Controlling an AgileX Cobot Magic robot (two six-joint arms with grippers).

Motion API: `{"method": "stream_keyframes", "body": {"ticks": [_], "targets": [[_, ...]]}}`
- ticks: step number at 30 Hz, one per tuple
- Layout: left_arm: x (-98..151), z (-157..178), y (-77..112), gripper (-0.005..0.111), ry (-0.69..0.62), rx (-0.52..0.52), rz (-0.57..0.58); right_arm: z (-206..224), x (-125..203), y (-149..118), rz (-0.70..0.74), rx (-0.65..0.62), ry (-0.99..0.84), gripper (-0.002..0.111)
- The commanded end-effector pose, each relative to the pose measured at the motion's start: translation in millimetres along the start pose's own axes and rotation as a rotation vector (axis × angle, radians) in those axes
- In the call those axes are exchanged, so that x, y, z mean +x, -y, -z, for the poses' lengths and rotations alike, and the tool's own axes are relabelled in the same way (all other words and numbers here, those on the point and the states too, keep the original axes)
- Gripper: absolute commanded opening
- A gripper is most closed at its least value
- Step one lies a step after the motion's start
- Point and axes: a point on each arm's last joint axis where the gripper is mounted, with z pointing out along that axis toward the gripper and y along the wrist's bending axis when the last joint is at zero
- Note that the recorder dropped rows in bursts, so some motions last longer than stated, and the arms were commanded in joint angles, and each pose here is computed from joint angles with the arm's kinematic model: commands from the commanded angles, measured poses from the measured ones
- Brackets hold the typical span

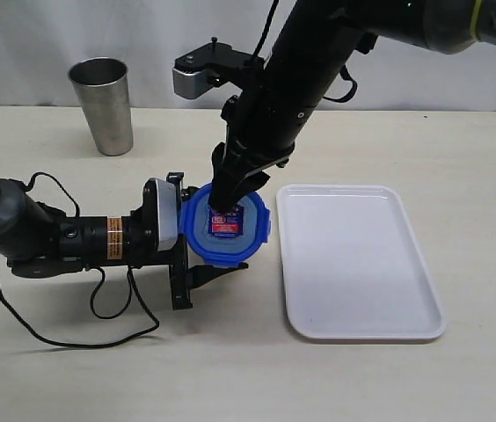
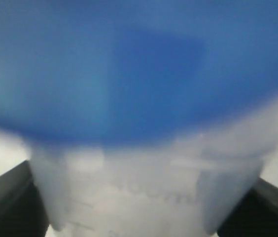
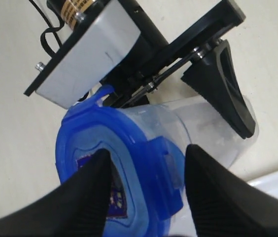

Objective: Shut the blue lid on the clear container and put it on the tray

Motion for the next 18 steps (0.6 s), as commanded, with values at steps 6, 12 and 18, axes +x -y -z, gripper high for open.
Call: {"method": "stream_keyframes", "body": {"ticks": [6,12,18], "targets": [[0.1,-2.0,0.1,0.000,-0.008,-0.021,0.131,4.2,2.5,22.5,-0.004,0.205,-0.097,0.041],[1.1,-1.8,-4.3,0.000,-0.011,-0.071,0.261,51.8,-5.8,9.5,-0.050,0.302,0.073,0.042],[0.6,-1.6,-5.1,0.000,-0.009,-0.076,0.295,68.8,-14.0,-6.3,-0.177,0.224,0.229,0.041]]}}
